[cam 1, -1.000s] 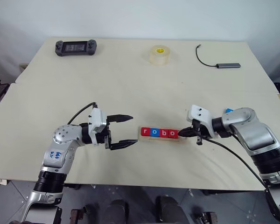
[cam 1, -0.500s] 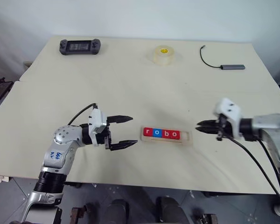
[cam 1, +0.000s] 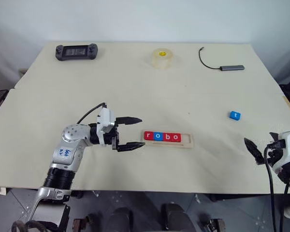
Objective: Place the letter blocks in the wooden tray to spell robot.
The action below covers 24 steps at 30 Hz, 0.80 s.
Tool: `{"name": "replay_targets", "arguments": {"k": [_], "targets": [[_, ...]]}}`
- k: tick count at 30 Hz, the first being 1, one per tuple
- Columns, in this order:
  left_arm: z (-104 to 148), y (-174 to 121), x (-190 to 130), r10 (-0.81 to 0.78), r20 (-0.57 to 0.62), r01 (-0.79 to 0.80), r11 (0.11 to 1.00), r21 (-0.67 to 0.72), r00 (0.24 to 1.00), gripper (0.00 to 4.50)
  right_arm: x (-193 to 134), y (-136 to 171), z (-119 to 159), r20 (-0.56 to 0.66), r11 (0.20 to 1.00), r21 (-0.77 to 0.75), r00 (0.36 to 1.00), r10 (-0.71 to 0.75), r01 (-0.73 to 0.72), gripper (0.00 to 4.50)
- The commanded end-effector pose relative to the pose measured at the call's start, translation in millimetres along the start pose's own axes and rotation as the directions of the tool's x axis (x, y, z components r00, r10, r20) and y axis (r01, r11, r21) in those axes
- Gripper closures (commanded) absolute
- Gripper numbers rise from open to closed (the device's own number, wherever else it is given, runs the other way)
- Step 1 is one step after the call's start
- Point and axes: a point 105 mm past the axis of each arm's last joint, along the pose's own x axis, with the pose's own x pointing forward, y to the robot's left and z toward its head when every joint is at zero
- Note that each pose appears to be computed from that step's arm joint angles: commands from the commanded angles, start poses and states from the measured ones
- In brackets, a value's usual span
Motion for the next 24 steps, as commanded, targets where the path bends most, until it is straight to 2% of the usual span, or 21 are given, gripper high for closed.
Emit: {"name": "replay_targets", "arguments": {"k": [1,5,12,19,24], "targets": [[5.2,0.0,0.1,-0.011,0.006,0.011,0.999,0.033,1.000,0.00,4.4,2.9,19.7,0.060,1.000,-0.013,0.998,-0.013,0.014,0.02],[5.8,0.9,-0.2,-0.006,0.005,0.006,0.999,0.036,1.000,0.00,28.1,5.0,31.9,0.011,0.996,0.082,0.999,-0.034,0.033,0.02],[6.7,0.1,0.5,0.006,0.009,-0.006,0.999,0.043,1.000,0.00,73.8,-7.1,30.4,-0.187,0.977,0.142,0.973,-0.134,0.162,0.02],[5.8,-4.5,-3.9,0.033,0.007,-0.034,0.999,0.041,0.999,0.00,109.4,8.5,15.3,-0.236,0.960,0.165,0.954,-0.183,0.225,0.02],[6.2,-6.3,-4.7,0.039,0.005,-0.040,0.998,0.042,0.999,0.00,122.7,15.5,4.6,-0.265,0.942,0.199,0.941,-0.212,0.269,0.02]]}}
